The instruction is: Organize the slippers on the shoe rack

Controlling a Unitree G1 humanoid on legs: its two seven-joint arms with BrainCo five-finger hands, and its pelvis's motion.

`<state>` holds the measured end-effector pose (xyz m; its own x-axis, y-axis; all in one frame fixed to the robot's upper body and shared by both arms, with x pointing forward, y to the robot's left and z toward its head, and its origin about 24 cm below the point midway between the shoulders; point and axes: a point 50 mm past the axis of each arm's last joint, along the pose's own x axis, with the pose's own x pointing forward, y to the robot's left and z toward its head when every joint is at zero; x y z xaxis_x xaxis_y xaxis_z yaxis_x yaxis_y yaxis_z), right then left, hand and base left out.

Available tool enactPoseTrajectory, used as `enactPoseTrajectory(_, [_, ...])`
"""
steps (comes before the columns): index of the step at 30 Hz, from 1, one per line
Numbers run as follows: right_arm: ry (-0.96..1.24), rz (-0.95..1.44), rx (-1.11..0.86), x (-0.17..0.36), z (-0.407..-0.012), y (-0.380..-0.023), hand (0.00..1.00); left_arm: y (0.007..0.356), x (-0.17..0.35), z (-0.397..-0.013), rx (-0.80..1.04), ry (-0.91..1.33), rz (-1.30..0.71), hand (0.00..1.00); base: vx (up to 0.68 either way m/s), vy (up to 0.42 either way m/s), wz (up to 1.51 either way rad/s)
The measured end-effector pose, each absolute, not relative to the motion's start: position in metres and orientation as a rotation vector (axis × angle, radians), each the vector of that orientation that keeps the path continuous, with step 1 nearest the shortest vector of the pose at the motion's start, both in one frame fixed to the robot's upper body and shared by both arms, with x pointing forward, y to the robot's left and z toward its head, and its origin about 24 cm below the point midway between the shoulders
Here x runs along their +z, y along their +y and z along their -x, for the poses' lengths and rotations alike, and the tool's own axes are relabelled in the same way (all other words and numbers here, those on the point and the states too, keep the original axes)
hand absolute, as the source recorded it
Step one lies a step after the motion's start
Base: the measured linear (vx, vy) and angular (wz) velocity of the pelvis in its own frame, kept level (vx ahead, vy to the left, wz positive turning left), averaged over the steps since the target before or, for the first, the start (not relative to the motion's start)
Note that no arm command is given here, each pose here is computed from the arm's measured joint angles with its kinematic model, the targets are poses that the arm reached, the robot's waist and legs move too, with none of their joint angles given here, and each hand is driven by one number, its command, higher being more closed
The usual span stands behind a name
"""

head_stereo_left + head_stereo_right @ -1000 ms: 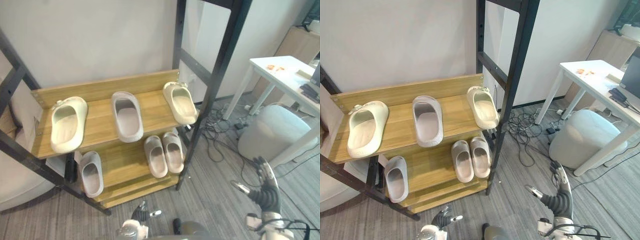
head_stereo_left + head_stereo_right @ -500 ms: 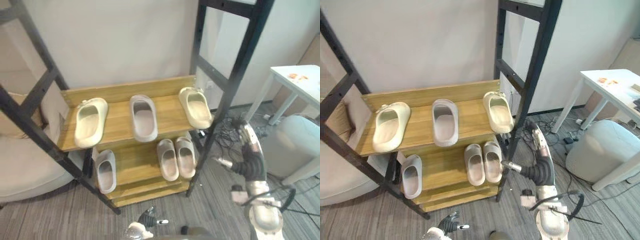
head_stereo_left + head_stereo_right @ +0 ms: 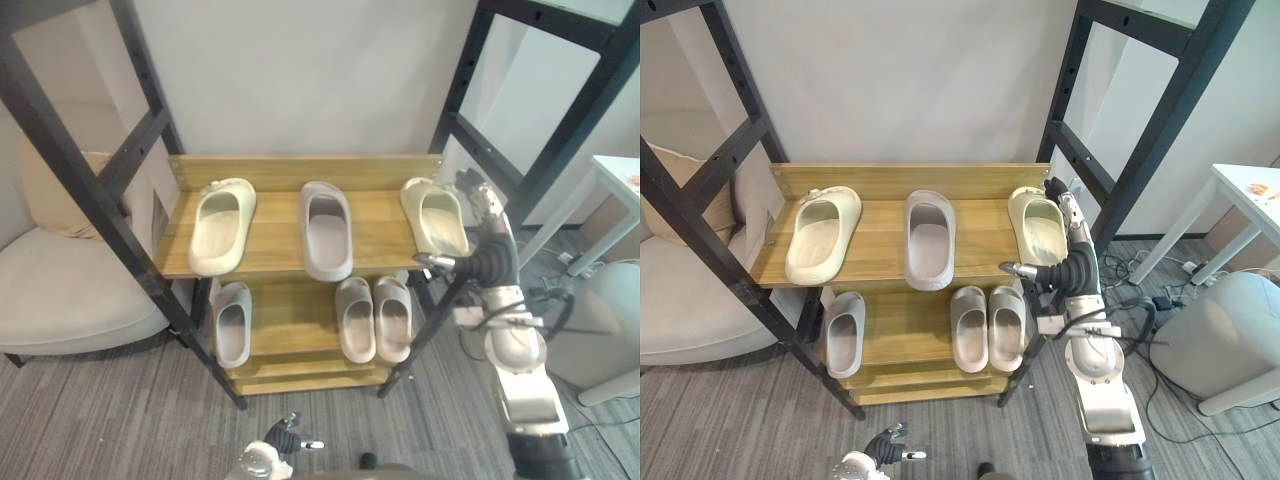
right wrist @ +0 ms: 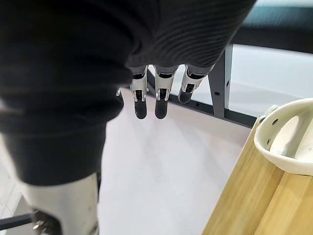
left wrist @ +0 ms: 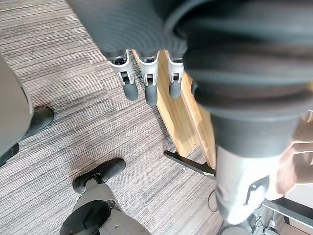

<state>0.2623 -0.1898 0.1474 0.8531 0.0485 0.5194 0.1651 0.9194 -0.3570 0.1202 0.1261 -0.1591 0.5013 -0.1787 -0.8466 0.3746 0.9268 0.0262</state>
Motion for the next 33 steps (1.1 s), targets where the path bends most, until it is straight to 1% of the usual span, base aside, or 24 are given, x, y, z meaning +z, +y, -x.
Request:
enactPoseTrajectory(11, [-0.431,0.444,-0.072,0.141,-0.309,-0.193,0.0,0.128,-0.157,-0.125,-0.329,0.977,-0.206,0.0,0.04,-0.041,0.11])
enactPoseTrajectory(15, [-0.392,0.454,-0.05,0.138,-0.324,-0.187,0.0,0.131,-0.156,-0.126,-0.323,0.969,-0.208,0.0,0.01,-0.019,0.02])
enactPoseTrajectory(23, [-0.352,0.48,0.021,0.136,-0.342,-0.169,0.0,0.132,-0.154,-0.131,-0.303,0.95,-0.19,0.0,-0.01,-0.01,0.02])
enactPoseTrajectory(33, [-0.298,0.477,0.012,0.135,-0.358,-0.167,0.0,0.136,-0.151,-0.137,-0.255,0.927,-0.151,0.0,-0.01,-0.025,0.07])
